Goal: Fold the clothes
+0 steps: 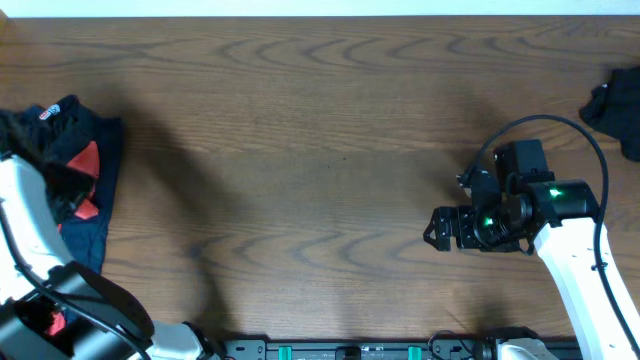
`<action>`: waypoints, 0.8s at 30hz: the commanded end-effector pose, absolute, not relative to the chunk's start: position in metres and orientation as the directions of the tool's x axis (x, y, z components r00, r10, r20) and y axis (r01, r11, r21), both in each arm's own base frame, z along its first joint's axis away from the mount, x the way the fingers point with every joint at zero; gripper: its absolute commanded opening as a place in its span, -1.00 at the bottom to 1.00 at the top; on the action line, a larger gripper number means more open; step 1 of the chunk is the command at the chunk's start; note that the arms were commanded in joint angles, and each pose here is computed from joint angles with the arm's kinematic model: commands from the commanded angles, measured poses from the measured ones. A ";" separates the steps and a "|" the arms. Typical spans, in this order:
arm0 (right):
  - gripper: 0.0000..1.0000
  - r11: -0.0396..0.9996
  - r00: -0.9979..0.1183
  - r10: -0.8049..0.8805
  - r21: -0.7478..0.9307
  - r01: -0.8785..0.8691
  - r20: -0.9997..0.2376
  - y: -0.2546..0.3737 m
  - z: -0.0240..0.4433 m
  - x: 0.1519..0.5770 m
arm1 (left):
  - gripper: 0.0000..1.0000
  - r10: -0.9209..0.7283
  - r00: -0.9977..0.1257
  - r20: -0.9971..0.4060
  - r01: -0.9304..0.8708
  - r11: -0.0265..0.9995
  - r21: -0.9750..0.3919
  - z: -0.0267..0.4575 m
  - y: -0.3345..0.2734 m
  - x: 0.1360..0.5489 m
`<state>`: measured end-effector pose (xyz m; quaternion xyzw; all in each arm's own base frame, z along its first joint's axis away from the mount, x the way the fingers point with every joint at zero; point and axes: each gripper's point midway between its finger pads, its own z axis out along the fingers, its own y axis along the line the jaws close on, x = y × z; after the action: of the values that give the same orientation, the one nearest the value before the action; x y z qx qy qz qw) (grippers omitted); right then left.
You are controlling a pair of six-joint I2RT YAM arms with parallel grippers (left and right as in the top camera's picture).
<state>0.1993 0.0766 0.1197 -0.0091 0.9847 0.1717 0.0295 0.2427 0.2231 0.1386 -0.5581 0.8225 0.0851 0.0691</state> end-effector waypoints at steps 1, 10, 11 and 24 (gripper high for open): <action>0.98 0.932 -0.997 -0.044 0.356 -0.066 -0.071 0.085 0.127 0.198 | 0.52 -0.933 -0.260 -0.248 -0.966 0.248 0.079 0.145 0.253 0.225; 0.98 0.923 -0.996 -0.053 0.377 -0.075 -0.070 0.088 0.128 0.197 | 0.59 -0.979 -0.157 -0.131 -0.986 0.146 0.086 0.110 0.279 0.197; 0.99 0.922 -0.996 -0.052 0.379 -0.075 -0.070 0.088 0.128 0.197 | 0.61 -0.981 -0.159 -0.114 -0.984 0.148 0.096 0.104 0.279 0.197; 0.99 0.920 -0.998 -0.052 0.387 -0.066 -0.047 0.089 0.128 0.191 | 0.71 -0.983 -0.181 0.043 -0.969 0.186 0.163 0.048 0.274 0.196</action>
<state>0.1898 0.0811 0.1211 -0.0067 0.9824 0.1863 0.0092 0.1918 0.2698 0.0488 -0.6402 0.7631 0.0525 -0.0712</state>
